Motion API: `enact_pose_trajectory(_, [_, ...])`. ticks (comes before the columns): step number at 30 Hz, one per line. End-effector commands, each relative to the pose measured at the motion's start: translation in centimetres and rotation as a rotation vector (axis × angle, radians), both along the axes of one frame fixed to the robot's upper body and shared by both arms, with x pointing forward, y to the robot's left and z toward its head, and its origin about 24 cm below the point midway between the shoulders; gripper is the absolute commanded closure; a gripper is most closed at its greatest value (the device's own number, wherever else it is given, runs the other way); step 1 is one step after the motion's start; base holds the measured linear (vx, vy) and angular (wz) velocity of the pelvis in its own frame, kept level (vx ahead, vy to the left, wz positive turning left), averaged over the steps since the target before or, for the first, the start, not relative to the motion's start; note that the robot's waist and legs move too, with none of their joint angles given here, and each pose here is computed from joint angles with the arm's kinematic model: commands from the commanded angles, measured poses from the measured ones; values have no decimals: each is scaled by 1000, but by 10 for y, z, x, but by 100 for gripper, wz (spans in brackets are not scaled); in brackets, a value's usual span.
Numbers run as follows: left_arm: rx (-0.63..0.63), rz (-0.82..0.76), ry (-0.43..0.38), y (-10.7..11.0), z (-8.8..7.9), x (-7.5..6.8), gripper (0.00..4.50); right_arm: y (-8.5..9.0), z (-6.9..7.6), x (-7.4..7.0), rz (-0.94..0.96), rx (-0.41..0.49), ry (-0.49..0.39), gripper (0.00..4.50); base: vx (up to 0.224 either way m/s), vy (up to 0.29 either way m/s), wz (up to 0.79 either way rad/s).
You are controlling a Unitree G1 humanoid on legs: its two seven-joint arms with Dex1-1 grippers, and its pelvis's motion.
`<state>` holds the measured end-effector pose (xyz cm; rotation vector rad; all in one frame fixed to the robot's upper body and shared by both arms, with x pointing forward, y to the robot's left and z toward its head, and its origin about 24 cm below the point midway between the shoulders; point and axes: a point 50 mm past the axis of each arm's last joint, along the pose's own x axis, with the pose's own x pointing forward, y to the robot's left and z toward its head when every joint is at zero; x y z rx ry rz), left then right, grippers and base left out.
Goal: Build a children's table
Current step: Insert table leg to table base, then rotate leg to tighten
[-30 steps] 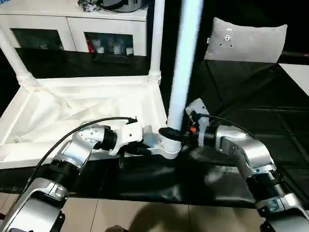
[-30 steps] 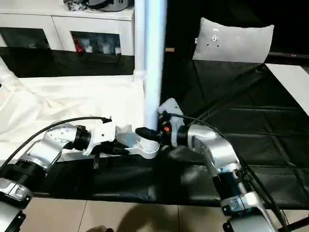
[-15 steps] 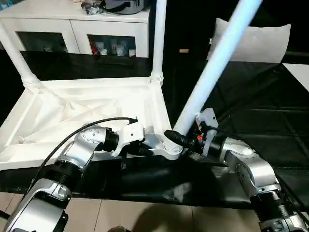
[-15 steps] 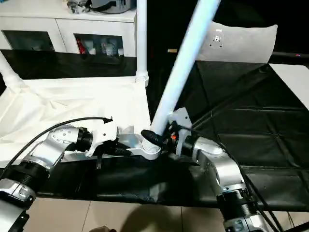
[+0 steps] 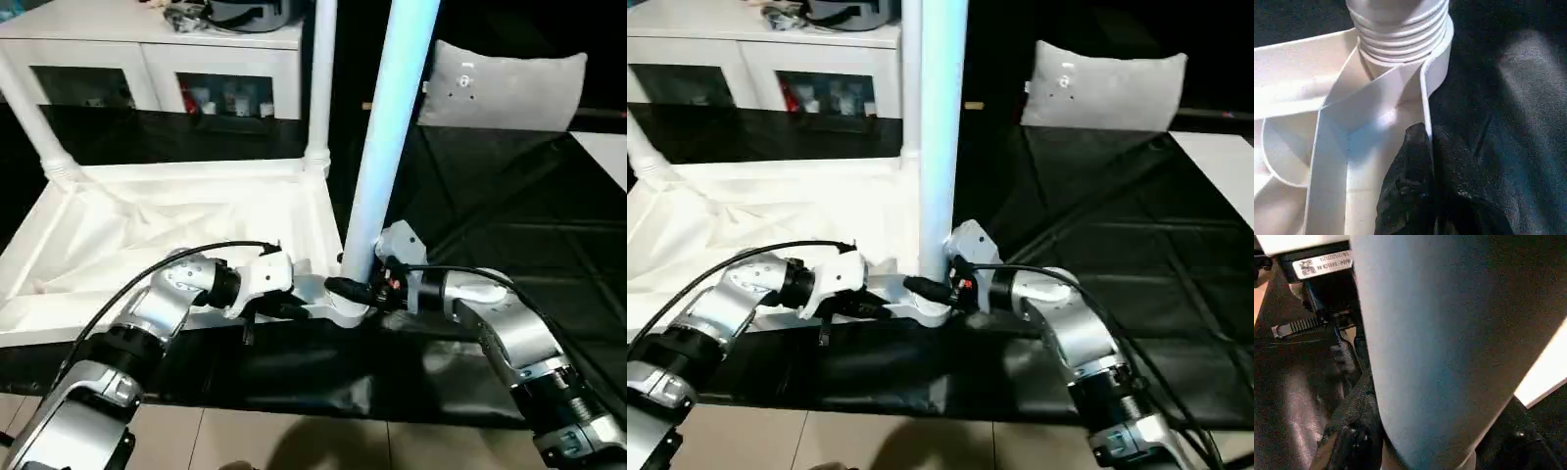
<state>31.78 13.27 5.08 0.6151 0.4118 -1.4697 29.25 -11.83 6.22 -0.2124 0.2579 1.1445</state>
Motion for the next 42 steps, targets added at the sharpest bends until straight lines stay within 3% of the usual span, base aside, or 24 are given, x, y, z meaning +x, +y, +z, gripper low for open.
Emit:
enact_pose_trajectory(1, [-5, -77, -95, -16, 23, 12, 450, -6, -59, -29, 27, -138, 267, 259, 0, 0, 0])
enact_pose_trajectory(7, [-7, -75, -118, -29, 35, 26, 450, -6, -56, -31, 18, -101, 285, 259, 0, 0, 0])
enact_pose_trajectory(12, [23, -54, -105, -23, 32, 27, 450, -4, -55, -29, -33, -78, 299, 259, 0, 0, 0])
enact_pose_trajectory(14, [-2, -11, -56, -17, 27, 23, 450, -7, -58, -23, -130, -93, 293, 259, 0, 0, 0])
enact_pose_trajectory(21, [-77, 247, -5, 3, 12, 11, 450, -10, -62, -13, -362, -116, 246, 259, 0, 0, 0])
enact_pose_trajectory(24, [-102, 368, 19, 5, 7, -12, 450, -11, -63, -4, -495, -129, 215, 259, 0, 0, 0])
enact_pose_trajectory(28, [-131, 357, 32, -19, 10, -37, 450, -12, -60, 12, -602, -95, 198, 259, 6, 21, -10])
enact_pose_trajectory(32, [-144, 341, 35, -30, 13, -42, 450, -8, -57, 16, -594, -64, 200, 259, 0, 0, 0])
enact_pose_trajectory(34, [-115, 375, -2, -36, 14, -40, 450, -1, -55, 16, -565, -49, 202, 259, 0, 0, 0])
enact_pose_trajectory(42, [-12, 469, -104, -25, 14, -30, 450, -2, -56, 16, -562, -61, 179, 259, 0, 0, 0])
